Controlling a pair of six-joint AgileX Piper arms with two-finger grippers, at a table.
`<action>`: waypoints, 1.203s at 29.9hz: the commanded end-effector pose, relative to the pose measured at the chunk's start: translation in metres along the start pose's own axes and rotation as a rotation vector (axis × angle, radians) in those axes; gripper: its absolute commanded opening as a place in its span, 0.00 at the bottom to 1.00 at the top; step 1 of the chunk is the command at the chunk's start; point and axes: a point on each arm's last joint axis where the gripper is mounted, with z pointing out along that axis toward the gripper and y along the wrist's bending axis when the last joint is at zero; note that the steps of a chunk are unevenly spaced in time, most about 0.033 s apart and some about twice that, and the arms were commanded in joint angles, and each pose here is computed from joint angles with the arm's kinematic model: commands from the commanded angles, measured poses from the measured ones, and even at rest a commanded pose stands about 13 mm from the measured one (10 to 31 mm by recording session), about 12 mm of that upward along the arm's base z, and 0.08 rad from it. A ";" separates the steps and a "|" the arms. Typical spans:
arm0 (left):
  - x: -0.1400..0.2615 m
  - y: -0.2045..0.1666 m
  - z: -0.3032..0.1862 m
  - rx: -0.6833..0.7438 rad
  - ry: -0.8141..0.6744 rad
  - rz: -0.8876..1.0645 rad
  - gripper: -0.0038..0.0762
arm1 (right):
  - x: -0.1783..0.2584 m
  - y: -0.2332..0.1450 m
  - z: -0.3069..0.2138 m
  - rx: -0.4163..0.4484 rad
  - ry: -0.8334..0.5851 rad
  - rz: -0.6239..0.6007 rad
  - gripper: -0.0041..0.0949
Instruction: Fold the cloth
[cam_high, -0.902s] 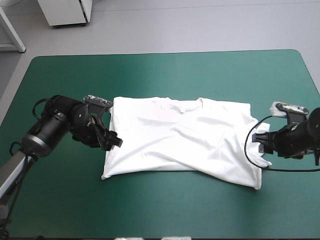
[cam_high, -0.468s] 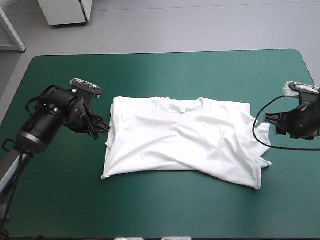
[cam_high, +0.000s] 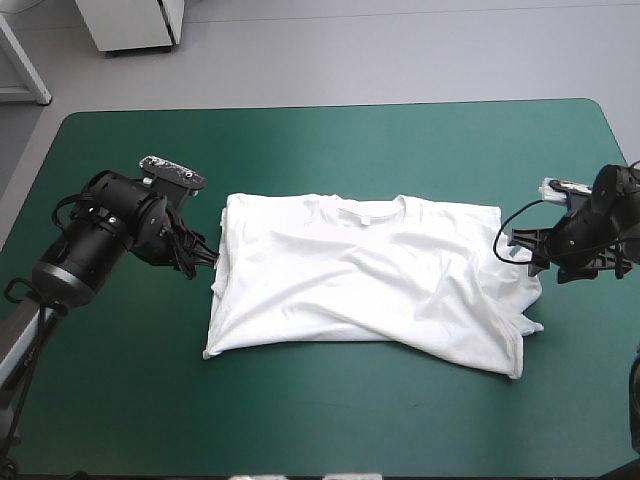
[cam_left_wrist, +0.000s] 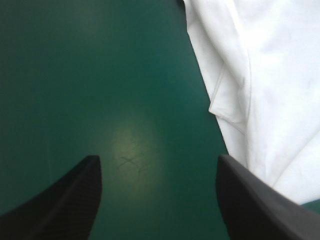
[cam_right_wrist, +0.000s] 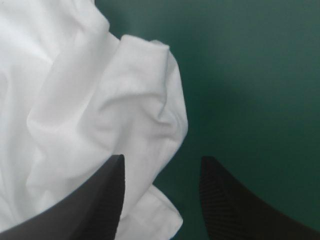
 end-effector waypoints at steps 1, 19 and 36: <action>-0.003 0.005 -0.019 -0.020 -0.087 -0.015 0.64 | -0.012 -0.002 -0.004 0.005 -0.081 -0.011 0.48; -0.003 0.005 -0.019 -0.019 -0.093 -0.018 0.64 | -0.024 0.006 0.048 0.015 0.027 -0.042 0.34; -0.002 0.005 -0.019 -0.020 -0.084 -0.018 0.64 | -0.023 0.029 0.041 0.009 0.067 -0.088 0.03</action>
